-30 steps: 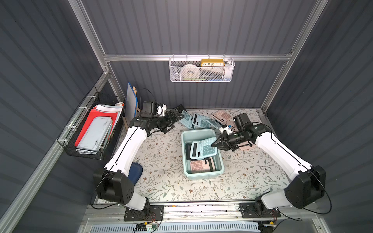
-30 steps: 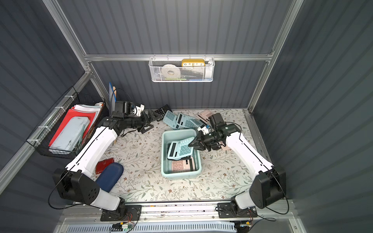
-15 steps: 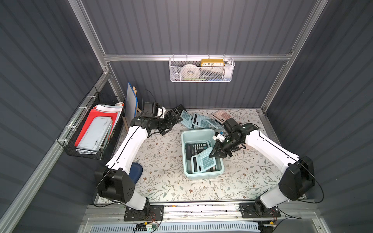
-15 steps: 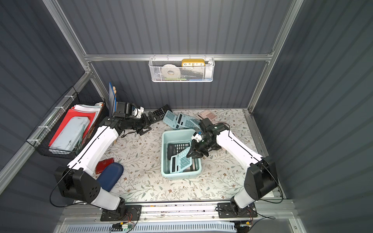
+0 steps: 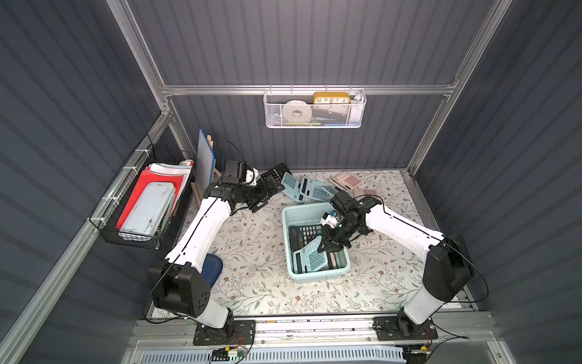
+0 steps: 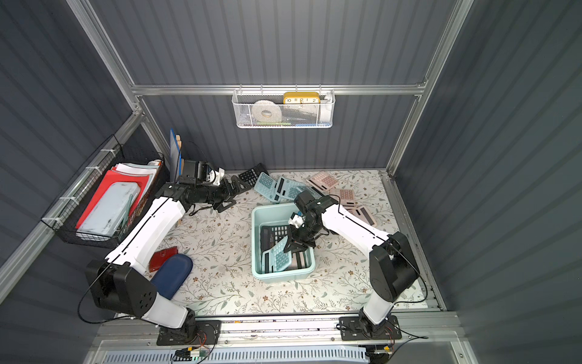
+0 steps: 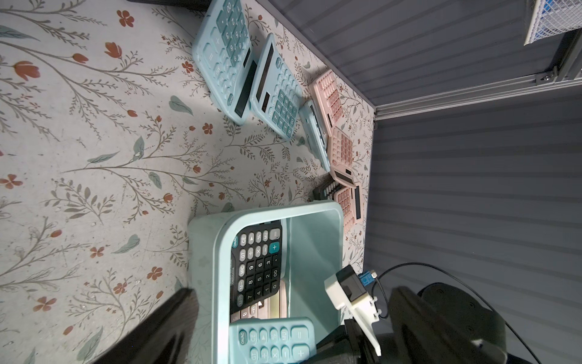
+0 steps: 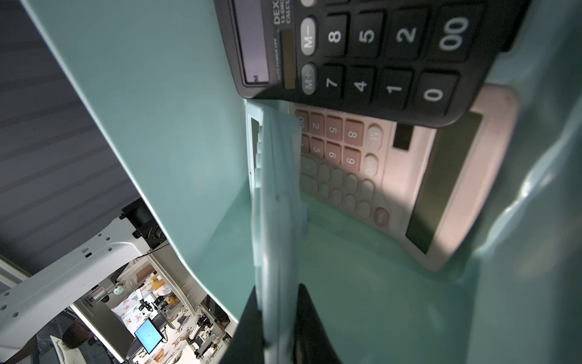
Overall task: Put the calculator in the storage box
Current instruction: Place the calculator in the storage box.
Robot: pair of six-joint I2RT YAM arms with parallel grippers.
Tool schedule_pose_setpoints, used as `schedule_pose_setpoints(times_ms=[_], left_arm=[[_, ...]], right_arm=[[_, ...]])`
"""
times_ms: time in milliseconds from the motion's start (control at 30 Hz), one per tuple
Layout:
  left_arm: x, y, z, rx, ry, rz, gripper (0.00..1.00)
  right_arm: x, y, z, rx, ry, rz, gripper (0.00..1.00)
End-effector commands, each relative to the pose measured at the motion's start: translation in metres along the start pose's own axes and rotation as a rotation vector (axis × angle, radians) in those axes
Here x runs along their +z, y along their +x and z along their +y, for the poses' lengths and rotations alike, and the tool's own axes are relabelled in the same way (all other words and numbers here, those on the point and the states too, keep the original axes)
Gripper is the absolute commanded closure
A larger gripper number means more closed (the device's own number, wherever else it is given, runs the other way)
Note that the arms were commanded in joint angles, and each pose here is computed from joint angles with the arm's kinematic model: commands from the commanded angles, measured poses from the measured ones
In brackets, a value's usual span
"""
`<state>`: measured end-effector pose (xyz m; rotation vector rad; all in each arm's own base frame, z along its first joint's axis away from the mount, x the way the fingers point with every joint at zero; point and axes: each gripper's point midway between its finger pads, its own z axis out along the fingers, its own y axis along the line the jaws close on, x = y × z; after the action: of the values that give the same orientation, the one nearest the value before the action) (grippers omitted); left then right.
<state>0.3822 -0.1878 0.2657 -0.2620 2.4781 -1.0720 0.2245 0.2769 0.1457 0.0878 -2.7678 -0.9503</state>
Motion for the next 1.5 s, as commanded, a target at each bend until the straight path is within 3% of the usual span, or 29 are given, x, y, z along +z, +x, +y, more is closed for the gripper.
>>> schedule_pose_setpoints(times_ms=[0,400,633,867,1200,1467], left_arm=[[0.005,0.009,0.002,-0.017,0.007,0.039,0.01],[0.006,0.009,0.001,-0.017,0.014,0.045,0.01],[0.005,0.010,0.001,-0.016,0.014,0.047,0.01],[0.005,0.009,0.002,-0.017,0.012,0.046,0.01],[0.004,0.010,0.001,-0.016,0.008,0.043,0.01],[0.009,0.019,0.014,-0.040,-0.017,0.067,0.01]], right_arm=[[0.005,0.008,-0.002,0.027,0.014,0.046,1.00],[0.024,0.010,-0.011,0.046,0.054,0.101,0.96],[0.011,0.013,-0.012,0.027,0.110,0.086,0.74],[-0.010,0.018,-0.014,-0.002,0.183,0.067,0.61],[-0.033,0.017,-0.019,-0.009,0.234,0.026,0.59],[-0.023,0.004,-0.015,-0.049,0.202,-0.016,0.64]])
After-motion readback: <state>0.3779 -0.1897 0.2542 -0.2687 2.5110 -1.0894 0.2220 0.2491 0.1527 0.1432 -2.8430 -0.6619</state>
